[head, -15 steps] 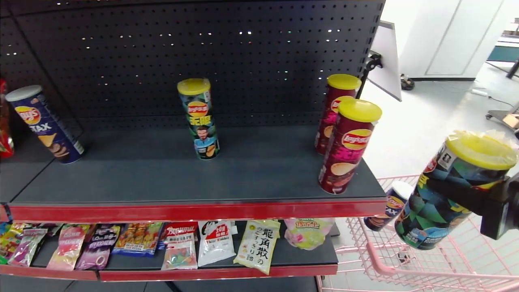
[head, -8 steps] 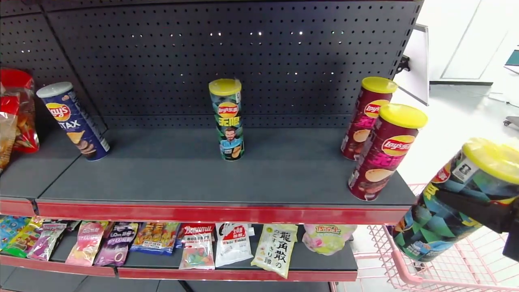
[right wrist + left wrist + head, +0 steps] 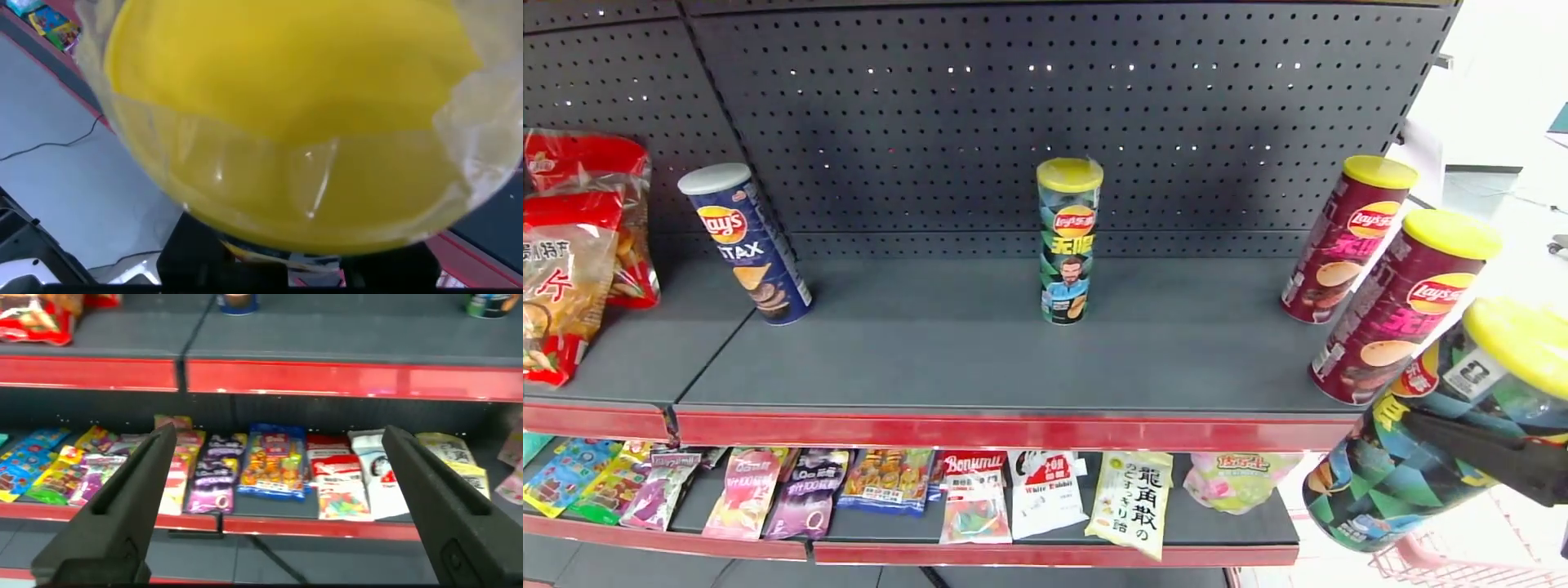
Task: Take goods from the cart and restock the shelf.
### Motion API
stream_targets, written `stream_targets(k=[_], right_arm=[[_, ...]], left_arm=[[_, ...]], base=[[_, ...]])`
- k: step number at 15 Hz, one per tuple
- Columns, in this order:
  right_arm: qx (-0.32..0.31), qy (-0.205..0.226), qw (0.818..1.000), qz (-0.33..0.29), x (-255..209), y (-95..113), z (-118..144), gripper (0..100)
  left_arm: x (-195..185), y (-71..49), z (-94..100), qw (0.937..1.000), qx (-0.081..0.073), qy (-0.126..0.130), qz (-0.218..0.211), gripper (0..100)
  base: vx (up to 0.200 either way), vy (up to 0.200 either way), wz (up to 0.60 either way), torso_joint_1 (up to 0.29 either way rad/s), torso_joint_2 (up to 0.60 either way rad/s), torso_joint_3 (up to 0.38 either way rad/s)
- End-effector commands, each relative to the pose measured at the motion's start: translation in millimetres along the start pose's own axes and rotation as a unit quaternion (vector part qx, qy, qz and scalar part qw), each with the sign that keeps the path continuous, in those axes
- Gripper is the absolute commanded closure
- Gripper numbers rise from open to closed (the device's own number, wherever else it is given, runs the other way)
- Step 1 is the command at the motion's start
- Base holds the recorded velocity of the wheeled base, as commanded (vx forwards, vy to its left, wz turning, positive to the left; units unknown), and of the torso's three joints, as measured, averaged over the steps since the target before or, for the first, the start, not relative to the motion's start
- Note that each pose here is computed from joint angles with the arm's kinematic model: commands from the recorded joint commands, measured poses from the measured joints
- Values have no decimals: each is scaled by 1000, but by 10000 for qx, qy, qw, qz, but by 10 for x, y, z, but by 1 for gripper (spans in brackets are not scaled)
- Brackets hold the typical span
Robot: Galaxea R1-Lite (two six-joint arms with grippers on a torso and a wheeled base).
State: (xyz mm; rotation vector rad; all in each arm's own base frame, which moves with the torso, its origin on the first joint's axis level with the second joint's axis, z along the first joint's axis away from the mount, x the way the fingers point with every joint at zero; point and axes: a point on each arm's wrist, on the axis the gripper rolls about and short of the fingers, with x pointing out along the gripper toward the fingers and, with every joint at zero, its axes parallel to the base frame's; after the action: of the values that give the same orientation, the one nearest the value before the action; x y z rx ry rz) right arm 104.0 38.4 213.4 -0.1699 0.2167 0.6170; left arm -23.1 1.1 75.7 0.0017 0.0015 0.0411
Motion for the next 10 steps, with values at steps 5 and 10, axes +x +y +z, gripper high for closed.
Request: stream_targets(k=[5, 10], right_arm=[[-196, -82, 9991, 359, -45, 85, -46, 100], [-201, -98, 9991, 364, -55, 87, -45, 100]], left_arm=[[0, 0, 2, 10000, -1, 0, 2, 0], [0, 0, 2, 10000, -1, 0, 2, 0]], base=[[40, 0, 0, 1, 0, 0], [200, 0, 0, -3, 5, 5]])
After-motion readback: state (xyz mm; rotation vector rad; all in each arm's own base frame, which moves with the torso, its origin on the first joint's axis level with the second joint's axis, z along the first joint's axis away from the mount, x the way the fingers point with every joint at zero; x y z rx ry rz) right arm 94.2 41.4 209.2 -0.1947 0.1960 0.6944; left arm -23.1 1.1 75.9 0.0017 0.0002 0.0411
